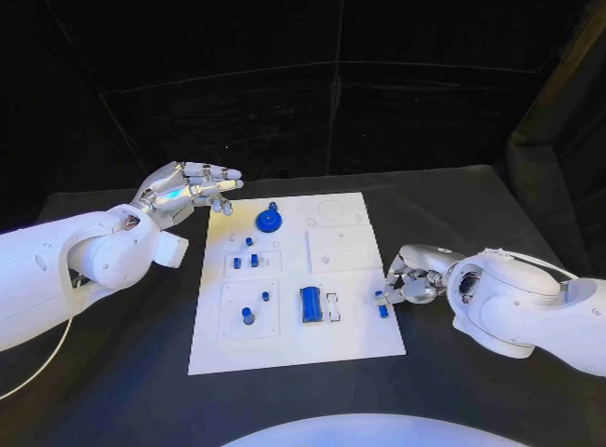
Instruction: Assemble the parts on the task board
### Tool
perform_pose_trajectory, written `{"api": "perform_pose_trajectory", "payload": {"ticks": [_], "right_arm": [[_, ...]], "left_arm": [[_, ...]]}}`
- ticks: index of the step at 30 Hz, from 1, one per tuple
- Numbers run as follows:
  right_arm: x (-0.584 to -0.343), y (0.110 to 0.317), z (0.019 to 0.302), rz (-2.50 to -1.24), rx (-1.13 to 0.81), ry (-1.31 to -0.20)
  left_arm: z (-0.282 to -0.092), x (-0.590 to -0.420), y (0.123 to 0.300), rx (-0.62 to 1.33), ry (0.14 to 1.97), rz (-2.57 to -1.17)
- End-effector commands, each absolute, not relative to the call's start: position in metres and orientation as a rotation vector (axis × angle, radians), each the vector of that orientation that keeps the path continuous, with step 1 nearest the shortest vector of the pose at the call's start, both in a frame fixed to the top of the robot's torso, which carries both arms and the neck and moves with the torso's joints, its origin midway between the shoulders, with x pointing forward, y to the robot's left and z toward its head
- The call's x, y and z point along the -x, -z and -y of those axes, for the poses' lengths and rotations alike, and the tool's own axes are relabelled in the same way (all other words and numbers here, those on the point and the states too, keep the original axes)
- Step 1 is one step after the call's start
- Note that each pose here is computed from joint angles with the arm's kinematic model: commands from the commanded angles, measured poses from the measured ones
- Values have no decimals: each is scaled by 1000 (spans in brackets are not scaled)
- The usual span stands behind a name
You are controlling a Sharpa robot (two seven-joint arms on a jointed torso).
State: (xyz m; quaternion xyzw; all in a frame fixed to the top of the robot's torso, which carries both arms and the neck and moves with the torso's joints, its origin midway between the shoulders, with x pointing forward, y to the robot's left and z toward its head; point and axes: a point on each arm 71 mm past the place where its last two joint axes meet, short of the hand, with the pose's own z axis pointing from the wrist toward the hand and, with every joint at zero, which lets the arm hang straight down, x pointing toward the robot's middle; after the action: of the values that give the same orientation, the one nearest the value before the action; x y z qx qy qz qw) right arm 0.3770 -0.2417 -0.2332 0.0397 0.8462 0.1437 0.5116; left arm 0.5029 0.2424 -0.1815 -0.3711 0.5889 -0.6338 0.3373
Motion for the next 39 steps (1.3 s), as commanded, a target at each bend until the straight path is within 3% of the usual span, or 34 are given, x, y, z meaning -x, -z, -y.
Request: {"api": "perform_pose_trajectory", "payload": {"ticks": [1,18,27,32,39], "right_arm": [[-377,234,240,-2041,-45,-304],[-377,247,213,-2005,224,-206],[-376,247,206,-1979,247,-198],[-375,244,206,-1958,156,-262],[-369,239,206,-1975,-81,-498]], "left_arm": [[-242,-502,181,965,1669,-1534],[-244,-502,182,968,1665,-1539],[-245,-501,182,969,1664,-1540],[-246,-501,182,970,1663,-1539],[-246,-501,182,970,1661,-1540]]}}
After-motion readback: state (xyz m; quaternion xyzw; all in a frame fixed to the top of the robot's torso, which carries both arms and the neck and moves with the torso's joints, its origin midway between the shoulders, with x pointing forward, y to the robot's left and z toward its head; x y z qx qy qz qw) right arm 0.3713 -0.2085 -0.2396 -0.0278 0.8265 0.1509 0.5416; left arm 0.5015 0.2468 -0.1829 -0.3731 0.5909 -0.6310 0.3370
